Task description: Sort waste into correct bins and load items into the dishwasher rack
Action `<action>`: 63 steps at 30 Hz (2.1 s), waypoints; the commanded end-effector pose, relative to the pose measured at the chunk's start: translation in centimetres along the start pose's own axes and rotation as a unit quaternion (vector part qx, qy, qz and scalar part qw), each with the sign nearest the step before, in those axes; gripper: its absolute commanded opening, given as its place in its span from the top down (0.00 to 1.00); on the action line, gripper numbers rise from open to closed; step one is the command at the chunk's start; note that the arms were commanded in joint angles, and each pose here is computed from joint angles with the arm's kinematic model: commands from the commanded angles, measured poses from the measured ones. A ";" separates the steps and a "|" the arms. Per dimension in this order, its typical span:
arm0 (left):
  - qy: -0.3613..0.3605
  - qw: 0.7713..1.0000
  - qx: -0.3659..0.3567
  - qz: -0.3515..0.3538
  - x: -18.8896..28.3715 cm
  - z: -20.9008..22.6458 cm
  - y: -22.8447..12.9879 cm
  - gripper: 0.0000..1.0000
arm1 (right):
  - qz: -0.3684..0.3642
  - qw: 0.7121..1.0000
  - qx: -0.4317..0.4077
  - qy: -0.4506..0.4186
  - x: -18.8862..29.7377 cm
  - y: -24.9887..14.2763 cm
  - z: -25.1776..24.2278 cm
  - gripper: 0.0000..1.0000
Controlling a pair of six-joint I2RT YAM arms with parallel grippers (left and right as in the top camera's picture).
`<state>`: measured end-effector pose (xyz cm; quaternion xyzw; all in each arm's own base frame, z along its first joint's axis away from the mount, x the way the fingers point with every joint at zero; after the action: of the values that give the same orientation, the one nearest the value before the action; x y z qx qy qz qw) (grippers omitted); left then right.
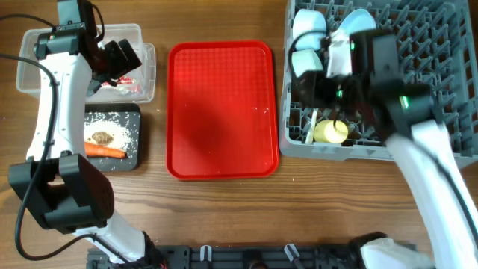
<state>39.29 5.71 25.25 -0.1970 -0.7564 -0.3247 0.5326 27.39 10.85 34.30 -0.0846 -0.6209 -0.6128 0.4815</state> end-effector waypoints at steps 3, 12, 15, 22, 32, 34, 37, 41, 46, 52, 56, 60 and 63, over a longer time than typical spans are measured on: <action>-0.005 1.000 -0.002 -0.019 1.3 0.0 0.4 0.00 | -0.089 0.991 0.087 0.053 6.7 -0.8 5.3 0.00; -0.005 1.000 -0.002 -0.019 1.3 0.0 0.4 0.00 | -0.097 0.991 0.089 -0.020 7.7 -1.2 4.5 0.00; -0.005 1.000 -0.002 -0.019 1.3 0.0 0.4 0.00 | -0.106 0.991 0.085 -0.019 7.8 -0.9 4.5 0.00; -0.005 1.000 -0.002 -0.019 1.3 0.0 0.4 0.00 | -0.098 0.984 0.147 -0.029 7.6 -1.0 4.4 0.00; -0.005 1.000 -0.002 -0.019 1.3 0.0 0.4 0.00 | -0.080 0.986 0.143 -0.024 5.4 -0.3 4.0 0.00; -0.005 1.000 -0.002 -0.019 1.3 0.0 0.4 0.00 | -0.065 0.988 0.141 -0.024 4.1 0.0 3.7 0.00; -0.005 1.000 -0.002 -0.019 1.3 0.0 0.4 0.00 | -0.053 0.989 0.139 -0.025 2.1 0.6 3.3 0.00; -0.005 1.000 -0.002 -0.019 1.3 0.0 0.4 0.00 | -0.052 0.989 0.131 -0.050 1.5 0.9 2.3 0.00; -0.005 1.000 -0.002 -0.019 1.3 0.0 0.4 0.00 | -0.093 0.983 0.124 -0.099 2.4 0.9 0.9 0.00; -0.005 1.000 -0.002 -0.019 1.3 0.0 0.4 0.00 | -0.250 0.939 0.129 -0.198 2.9 -5.8 -1.9 0.00; -0.005 1.000 -0.002 -0.019 1.3 0.0 0.4 0.00 | -0.268 0.933 0.109 -0.214 3.0 -12.4 -3.8 0.00; -0.005 1.000 -0.002 -0.019 1.3 0.0 0.4 0.00 | -0.281 0.919 0.090 -0.261 2.3 -16.9 -5.0 0.00; -0.005 1.000 -0.002 -0.019 1.3 0.0 0.4 0.00 | -0.325 0.896 0.093 -0.288 1.3 -19.2 -5.4 0.00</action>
<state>39.28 5.71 25.25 -0.1972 -0.7562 -0.3245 0.5329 16.69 1.63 22.49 -0.0081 -0.7740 -0.6250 0.1014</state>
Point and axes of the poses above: each gripper's point midway between its finger pads, its own x axis back along the fingers, its own z axis along the line the jaws close on, y = z × x, the point moved 10 cm from there along x, back along the fingers, and after that the axes turned 15 degrees about x, right-handed, at the moved point
